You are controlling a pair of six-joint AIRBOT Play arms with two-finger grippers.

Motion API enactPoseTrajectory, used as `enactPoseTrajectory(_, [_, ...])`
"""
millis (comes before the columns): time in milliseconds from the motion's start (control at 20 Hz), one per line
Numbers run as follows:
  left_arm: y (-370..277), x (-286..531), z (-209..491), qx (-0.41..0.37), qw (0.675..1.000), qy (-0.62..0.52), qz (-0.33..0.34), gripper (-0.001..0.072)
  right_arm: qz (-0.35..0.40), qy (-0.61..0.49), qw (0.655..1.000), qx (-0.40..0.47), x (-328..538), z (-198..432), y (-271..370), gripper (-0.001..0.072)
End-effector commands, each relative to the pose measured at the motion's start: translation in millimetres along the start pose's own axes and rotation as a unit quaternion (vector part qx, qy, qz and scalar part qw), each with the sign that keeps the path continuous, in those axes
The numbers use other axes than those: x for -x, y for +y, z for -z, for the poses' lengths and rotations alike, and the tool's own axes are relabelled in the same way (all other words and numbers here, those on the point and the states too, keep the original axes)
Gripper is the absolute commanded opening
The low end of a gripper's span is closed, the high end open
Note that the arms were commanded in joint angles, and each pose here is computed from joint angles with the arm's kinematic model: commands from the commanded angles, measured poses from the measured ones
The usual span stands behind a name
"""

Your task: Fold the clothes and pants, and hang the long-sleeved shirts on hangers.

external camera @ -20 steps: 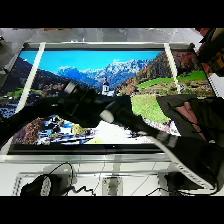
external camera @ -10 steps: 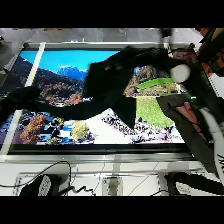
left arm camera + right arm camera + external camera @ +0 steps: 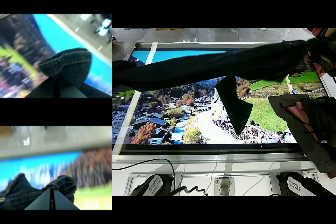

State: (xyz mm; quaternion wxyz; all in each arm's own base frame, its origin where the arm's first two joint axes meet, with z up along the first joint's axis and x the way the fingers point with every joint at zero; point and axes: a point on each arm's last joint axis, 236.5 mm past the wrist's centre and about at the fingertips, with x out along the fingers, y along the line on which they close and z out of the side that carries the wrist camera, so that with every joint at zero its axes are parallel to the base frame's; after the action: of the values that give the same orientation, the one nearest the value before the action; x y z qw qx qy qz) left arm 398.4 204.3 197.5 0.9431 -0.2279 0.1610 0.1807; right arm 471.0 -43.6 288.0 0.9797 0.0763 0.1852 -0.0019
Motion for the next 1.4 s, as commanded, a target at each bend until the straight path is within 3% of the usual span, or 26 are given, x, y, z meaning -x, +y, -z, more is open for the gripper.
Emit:
enactPoseTrajectory(0, [74, 16, 61, -0.116, 0.974, 0.160, -0.109, 0.0022, 0.000, 0.200, 0.979, 0.034, 37, 92, -11, 0.0036])
enactPoseTrajectory(150, [140, 35, 127, -0.173, 0.926, 0.278, -0.189, 0.0022, -0.021, 0.339, 0.940, 0.027, 56, 177, -9, 0.0035])
enactPoseTrajectory(400, [170, 54, 220, -0.141, 0.895, 0.374, -0.197, 0.0023, -0.032, 0.452, 0.891, -0.002, 103, 288, -3, 0.0035])
enactPoseTrajectory(750, [178, 57, 228, -0.136, 0.893, 0.378, -0.204, 0.0024, -0.055, 0.567, 0.822, -0.013, 192, 360, 14, 0.0037])
enactPoseTrajectory(950, [179, 52, 222, -0.141, 0.898, 0.363, -0.205, 0.0042, -0.051, 0.548, 0.835, -0.011, 184, 358, 12, 0.0037])
enactPoseTrajectory(1000, [179, 50, 220, -0.142, 0.900, 0.358, -0.205, 0.0213, -0.049, 0.540, 0.840, -0.011, 180, 356, 11, 0.0037])
enactPoseTrajectory(1050, [179, 49, 218, -0.143, 0.901, 0.354, -0.206, 0.0496, -0.048, 0.535, 0.843, -0.011, 177, 355, 11, 0.0037])
enactPoseTrajectory(1100, [179, 47, 216, -0.145, 0.903, 0.348, -0.206, 0.0571, -0.047, 0.531, 0.846, -0.011, 175, 354, 11, 0.0038])
enactPoseTrajectory(1350, [189, 44, 205, -0.127, 0.912, 0.320, -0.225, 0.0570, -0.046, 0.529, 0.848, -0.010, 174, 353, 10, 0.0038])
